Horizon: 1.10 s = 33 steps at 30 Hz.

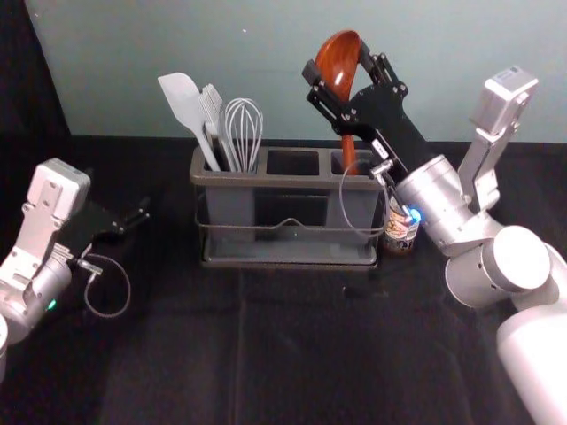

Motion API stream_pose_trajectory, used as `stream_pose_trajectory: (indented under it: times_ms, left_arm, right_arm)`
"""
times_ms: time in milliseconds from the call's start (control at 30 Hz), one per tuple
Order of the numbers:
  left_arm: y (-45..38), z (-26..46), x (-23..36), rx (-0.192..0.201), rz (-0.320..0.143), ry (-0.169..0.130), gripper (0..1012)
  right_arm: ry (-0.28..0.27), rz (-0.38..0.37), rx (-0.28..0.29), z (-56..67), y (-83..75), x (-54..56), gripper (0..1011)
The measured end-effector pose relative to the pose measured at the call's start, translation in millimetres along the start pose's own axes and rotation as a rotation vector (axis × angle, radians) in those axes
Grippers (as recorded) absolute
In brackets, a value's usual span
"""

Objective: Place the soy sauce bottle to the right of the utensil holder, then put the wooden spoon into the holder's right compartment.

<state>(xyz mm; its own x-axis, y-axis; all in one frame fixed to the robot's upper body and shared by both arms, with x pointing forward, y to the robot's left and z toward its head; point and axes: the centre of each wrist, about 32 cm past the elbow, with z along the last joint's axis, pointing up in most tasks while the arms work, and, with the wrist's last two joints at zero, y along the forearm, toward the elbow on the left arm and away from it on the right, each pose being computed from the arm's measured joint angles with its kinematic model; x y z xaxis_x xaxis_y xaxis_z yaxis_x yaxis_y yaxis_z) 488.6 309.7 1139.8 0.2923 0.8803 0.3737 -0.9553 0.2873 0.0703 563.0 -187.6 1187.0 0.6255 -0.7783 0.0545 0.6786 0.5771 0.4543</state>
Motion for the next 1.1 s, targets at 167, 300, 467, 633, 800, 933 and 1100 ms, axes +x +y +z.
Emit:
stream_pose_trajectory:
  times_ms: [167, 300, 467, 633, 800, 933, 1100]
  left_arm:
    - [0.0, 0.0, 0.0, 0.0, 0.0, 0.0, 1005]
    - [0.0, 0.0, 0.0, 0.0, 0.0, 0.0, 1005]
    - [0.0, 0.0, 0.0, 0.0, 0.0, 0.0, 1005]
    - [0.0, 0.0, 0.0, 0.0, 0.0, 0.0, 1005]
    - [0.0, 0.0, 0.0, 0.0, 0.0, 0.0, 1005]
    - [0.0, 0.0, 0.0, 0.0, 0.0, 0.0, 1005]
    - [0.0, 0.0, 0.0, 0.0, 0.0, 0.0, 1005]
  right_arm:
    - [0.006, -0.012, -0.014, -5.3, -6.1, -1.0, 838]
    - [0.009, -0.018, -0.022, -8.2, -9.6, -1.9, 837]
    - [0.015, -0.024, -0.032, -12.2, -15.7, -4.0, 837]
    - [0.02, -0.028, -0.039, -15.3, -20.5, -6.1, 838]
    - [0.024, -0.034, -0.048, -18.9, -25.2, -8.0, 838]
    - [0.026, -0.038, -0.051, -20.3, -27.3, -8.6, 838]
    - [0.029, -0.041, -0.055, -21.8, -30.0, -9.6, 838]
